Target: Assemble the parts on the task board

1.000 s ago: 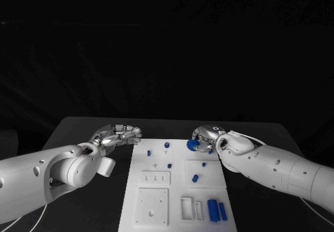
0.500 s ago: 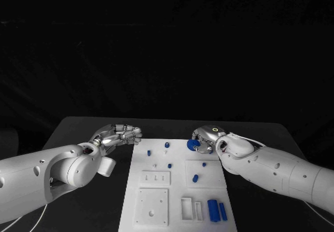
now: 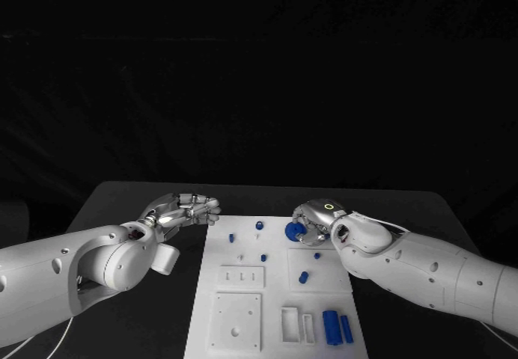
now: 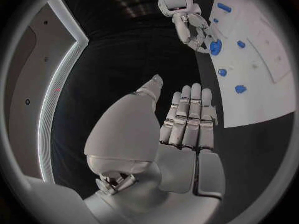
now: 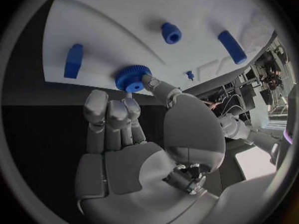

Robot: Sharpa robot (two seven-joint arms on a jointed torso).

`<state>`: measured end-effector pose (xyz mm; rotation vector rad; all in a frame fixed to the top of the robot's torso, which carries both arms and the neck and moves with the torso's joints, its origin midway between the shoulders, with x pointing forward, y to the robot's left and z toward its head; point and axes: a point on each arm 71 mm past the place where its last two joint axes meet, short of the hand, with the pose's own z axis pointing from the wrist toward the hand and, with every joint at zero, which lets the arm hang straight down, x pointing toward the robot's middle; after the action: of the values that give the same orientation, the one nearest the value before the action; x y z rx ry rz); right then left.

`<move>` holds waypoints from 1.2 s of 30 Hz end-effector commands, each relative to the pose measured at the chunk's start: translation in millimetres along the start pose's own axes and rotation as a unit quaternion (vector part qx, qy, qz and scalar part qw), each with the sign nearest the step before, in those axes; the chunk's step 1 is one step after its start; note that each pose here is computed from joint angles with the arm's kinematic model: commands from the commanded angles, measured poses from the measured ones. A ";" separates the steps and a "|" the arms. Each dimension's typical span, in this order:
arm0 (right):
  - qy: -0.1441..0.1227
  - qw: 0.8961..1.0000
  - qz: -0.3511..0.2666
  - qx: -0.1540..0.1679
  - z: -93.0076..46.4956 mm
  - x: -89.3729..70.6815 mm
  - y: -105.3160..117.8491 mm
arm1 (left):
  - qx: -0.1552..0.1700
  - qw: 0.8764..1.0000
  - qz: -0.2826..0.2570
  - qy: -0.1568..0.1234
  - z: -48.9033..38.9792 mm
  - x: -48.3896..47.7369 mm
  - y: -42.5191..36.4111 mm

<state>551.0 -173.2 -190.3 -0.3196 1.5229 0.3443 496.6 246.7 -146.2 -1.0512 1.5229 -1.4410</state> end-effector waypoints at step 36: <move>-0.068 0.993 -0.054 -0.079 16.6 -7.2 114.6 | 0.006 1.000 -0.001 0.013 1.1 6.6 -1.9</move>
<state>518.8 -63.6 -180.5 -0.4750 1.3493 0.4048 496.0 243.1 -146.0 -1.0470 1.5277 -1.4482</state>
